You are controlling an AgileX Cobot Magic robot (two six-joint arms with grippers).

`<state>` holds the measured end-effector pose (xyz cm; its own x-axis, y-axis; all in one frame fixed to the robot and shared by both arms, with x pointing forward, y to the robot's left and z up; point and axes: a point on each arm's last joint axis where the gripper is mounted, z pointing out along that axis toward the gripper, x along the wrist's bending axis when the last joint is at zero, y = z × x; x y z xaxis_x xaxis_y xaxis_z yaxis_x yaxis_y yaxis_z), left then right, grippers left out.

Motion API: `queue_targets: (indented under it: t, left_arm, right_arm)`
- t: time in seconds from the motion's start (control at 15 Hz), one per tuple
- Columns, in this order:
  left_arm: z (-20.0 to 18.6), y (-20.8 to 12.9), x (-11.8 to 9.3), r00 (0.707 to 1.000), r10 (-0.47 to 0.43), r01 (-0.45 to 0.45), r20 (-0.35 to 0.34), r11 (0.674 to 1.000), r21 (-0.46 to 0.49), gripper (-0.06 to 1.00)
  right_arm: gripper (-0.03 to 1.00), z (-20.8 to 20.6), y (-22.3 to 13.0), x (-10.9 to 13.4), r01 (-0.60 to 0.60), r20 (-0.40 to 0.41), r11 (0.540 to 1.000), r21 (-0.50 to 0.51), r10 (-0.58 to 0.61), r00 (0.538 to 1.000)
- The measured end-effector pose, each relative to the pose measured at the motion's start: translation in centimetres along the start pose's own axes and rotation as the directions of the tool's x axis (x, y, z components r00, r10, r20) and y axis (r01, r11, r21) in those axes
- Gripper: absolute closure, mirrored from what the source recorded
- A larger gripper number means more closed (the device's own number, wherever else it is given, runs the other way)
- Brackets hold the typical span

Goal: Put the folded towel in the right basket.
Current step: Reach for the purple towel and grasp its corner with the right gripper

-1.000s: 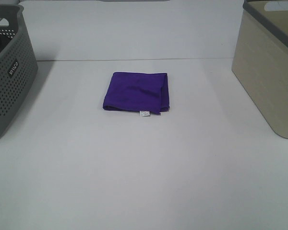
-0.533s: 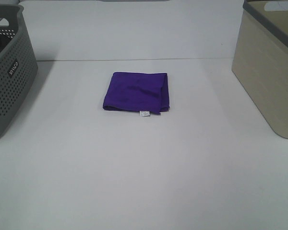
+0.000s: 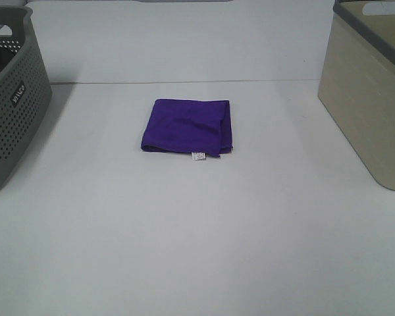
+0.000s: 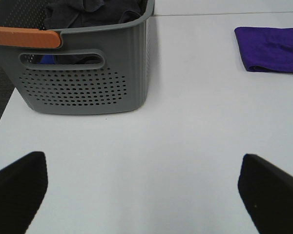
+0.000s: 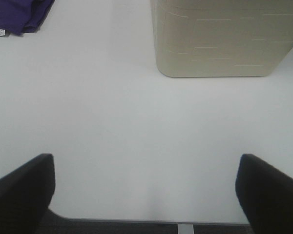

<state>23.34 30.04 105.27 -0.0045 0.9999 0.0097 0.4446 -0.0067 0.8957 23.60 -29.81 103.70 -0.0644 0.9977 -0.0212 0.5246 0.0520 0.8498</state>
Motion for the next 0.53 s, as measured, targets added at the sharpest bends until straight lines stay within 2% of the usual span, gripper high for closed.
queue_targets:
  t: [0.33, 0.4, 0.53]
  left_arm:
    - [0.0, 0.0, 0.0, 1.000, 0.000, 0.000, 0.000, 1.000, 0.000, -0.05]
    - [0.0, 0.0, 0.0, 1.000, 0.000, 0.000, 0.000, 1.000, 0.000, -0.05]
    - [0.0, 0.0, 0.0, 1.000, 0.000, 0.000, 0.000, 1.000, 0.000, -0.05]
  right_arm:
    - [0.00, -0.1, 0.2, 0.0, 0.000, 0.001, 1.000, 0.002, 0.000, 1.000]
    - [0.00, -0.4, 1.3, 0.0, -0.002, -0.005, 1.000, 0.016, 0.002, 1.000]
    - [0.00, -0.5, 6.3, 0.3, -0.022, -0.048, 0.992, 0.121, 0.028, 0.998]
